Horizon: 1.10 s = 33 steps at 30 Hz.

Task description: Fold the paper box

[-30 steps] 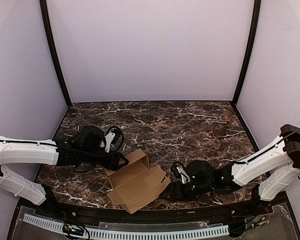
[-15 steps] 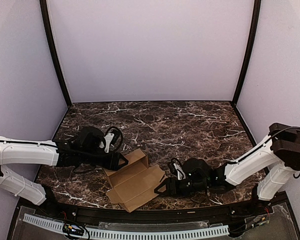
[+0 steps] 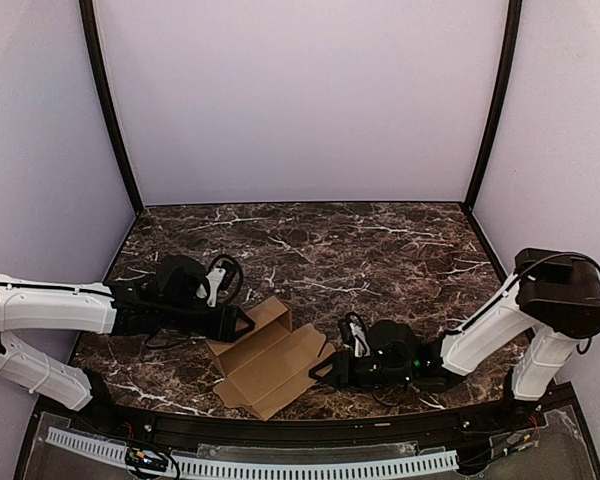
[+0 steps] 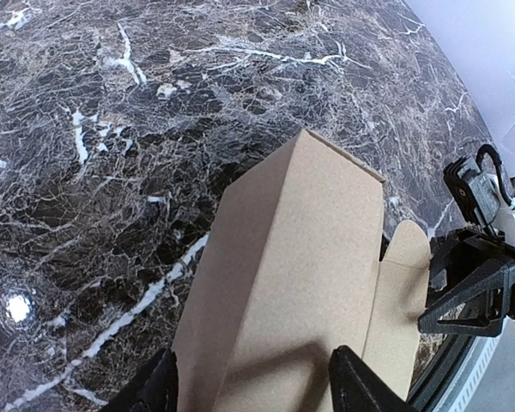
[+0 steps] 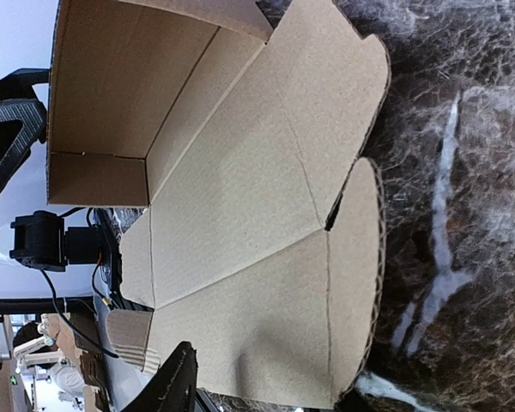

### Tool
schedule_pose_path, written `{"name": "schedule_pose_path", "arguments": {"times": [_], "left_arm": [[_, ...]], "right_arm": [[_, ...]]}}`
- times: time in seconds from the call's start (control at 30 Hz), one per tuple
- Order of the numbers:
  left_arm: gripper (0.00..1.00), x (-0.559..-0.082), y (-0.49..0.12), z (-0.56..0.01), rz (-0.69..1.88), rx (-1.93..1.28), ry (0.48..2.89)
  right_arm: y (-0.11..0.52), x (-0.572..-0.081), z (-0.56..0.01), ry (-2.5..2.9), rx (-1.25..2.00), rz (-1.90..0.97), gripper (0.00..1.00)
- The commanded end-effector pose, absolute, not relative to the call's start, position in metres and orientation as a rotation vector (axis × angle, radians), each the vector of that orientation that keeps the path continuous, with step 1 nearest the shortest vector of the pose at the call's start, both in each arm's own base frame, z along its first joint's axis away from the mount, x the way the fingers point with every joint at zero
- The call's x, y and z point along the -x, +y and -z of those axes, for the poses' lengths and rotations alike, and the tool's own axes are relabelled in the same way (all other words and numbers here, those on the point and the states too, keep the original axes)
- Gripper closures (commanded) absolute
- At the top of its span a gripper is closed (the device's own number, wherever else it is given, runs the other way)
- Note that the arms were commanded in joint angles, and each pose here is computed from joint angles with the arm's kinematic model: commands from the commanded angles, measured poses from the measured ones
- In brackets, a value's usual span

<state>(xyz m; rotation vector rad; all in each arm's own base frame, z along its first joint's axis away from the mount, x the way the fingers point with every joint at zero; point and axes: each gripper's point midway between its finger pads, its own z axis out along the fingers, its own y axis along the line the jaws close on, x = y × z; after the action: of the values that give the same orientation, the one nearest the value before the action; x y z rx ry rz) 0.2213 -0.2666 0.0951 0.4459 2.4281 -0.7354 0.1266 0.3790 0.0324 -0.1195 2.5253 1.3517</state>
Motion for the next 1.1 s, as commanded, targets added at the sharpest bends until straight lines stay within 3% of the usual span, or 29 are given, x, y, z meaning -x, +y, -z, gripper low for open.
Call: {"name": "schedule_pose_path", "arguments": {"times": [0.0,0.4,0.67,1.07], "left_arm": [[0.41,-0.213,-0.257,-0.084,0.731,-0.416,2.473],[0.41,-0.206,-0.256,-0.088,0.794,-0.368,2.473],[0.41,-0.209,-0.242,-0.109,0.752,-0.325,2.416],[0.38,-0.217,-0.213,-0.182,0.667,-0.285,2.215]], "right_arm": [[0.382,-0.142,-0.039,2.440,0.039,-1.379,0.60],[0.406,-0.167,-0.059,2.319,-0.033,-1.428,0.74],[0.406,-0.174,-0.076,2.272,0.002,-1.437,0.92],[0.389,-0.197,-0.134,2.237,0.390,-1.079,1.00]]}}
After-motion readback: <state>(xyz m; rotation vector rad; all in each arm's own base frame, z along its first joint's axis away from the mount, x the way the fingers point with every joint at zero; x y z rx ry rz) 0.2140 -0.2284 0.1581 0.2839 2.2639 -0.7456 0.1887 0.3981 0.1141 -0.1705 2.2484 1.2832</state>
